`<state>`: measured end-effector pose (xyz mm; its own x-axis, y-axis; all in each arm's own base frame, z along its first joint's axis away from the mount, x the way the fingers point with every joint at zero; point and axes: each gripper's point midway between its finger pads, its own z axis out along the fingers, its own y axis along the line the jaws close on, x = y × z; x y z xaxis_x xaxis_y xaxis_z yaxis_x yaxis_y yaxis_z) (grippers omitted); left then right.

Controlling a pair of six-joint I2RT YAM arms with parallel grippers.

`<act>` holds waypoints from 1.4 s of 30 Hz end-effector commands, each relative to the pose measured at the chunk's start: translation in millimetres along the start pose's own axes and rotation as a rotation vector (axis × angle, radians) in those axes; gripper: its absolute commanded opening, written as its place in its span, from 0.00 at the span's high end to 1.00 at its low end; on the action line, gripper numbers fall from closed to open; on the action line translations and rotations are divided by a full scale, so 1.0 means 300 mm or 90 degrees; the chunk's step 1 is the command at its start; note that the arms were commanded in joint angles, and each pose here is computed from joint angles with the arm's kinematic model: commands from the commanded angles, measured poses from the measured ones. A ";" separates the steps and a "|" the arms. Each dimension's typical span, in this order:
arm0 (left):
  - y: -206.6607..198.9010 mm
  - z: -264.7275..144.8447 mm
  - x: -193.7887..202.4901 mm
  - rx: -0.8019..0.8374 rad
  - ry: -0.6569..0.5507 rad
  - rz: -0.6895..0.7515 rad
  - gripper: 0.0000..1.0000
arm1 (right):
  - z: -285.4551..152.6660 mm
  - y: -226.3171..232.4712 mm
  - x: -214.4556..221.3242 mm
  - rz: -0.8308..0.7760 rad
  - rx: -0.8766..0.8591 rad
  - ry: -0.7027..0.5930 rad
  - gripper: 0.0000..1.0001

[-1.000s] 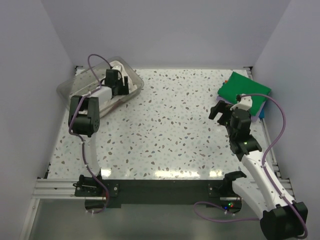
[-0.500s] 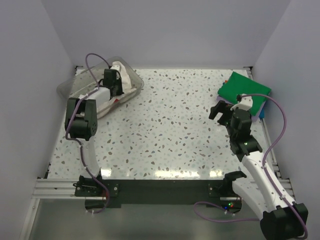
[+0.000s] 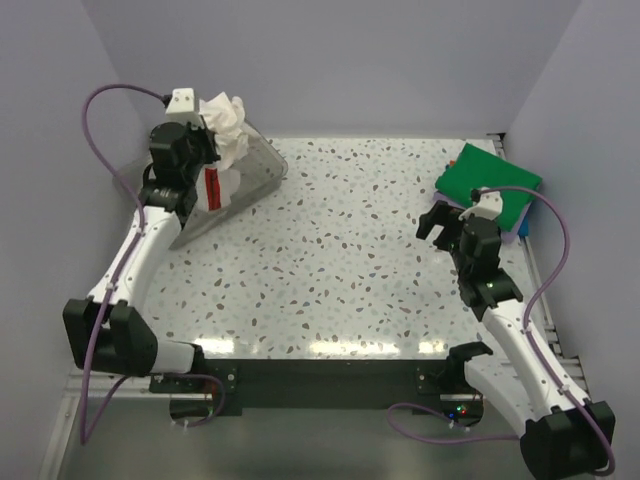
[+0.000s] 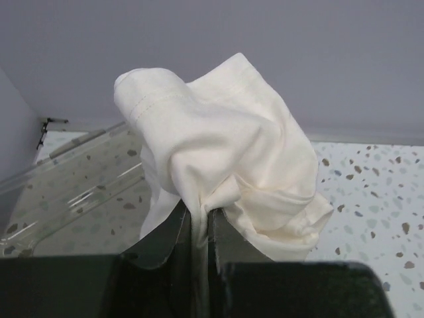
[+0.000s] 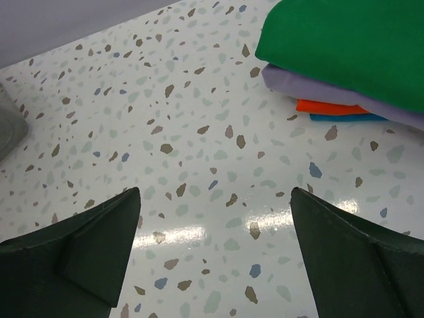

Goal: Fold and stack the t-shirts
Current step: Move the tshirt to the center of the board

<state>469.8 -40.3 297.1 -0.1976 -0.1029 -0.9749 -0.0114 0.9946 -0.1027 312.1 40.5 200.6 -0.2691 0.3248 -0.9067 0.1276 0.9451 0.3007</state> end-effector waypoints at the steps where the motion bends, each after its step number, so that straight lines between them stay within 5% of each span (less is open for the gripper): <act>1: -0.058 -0.136 -0.220 0.045 -0.136 -0.017 1.00 | 0.009 0.036 -0.032 0.010 -0.026 -0.016 0.01; 9: -0.147 -0.466 -0.485 0.148 -0.281 -0.029 1.00 | 0.011 0.042 -0.029 0.010 -0.032 -0.011 0.01; 21: -0.347 -0.840 -0.587 0.420 -0.355 -0.017 1.00 | 0.015 0.062 -0.026 0.007 -0.047 0.005 0.01; 27: -0.436 -0.810 -0.433 0.531 -0.303 -0.056 1.00 | 0.014 0.062 0.003 0.010 -0.052 0.023 0.01; 30: -0.504 -0.665 -0.211 0.542 -0.194 -0.083 0.96 | 0.006 0.060 0.021 0.013 -0.054 0.030 0.01; 33: -0.616 -0.498 0.046 0.549 -0.061 -0.060 0.48 | 0.000 0.070 0.045 0.016 -0.071 0.043 0.01; 34: -0.659 -0.461 0.124 0.559 -0.016 -0.047 0.41 | 0.002 0.087 0.052 0.015 -0.087 0.055 0.01; 35: -0.680 -0.355 0.287 0.540 0.079 -0.039 0.35 | -0.004 0.090 0.076 0.010 -0.091 0.082 0.01; 38: -0.700 -0.238 0.508 0.488 0.213 0.001 0.25 | -0.012 0.132 0.107 0.013 -0.132 0.123 0.01; 42: -0.691 -0.282 0.561 0.485 0.187 -0.016 0.19 | -0.041 0.185 0.171 0.031 -0.205 0.161 0.01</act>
<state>357.6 -262.6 123.3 -0.6027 0.0438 -0.7968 0.5743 0.7171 -0.3950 303.7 86.2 170.3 -0.4590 0.3205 -0.8286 -0.0455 0.9229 0.3822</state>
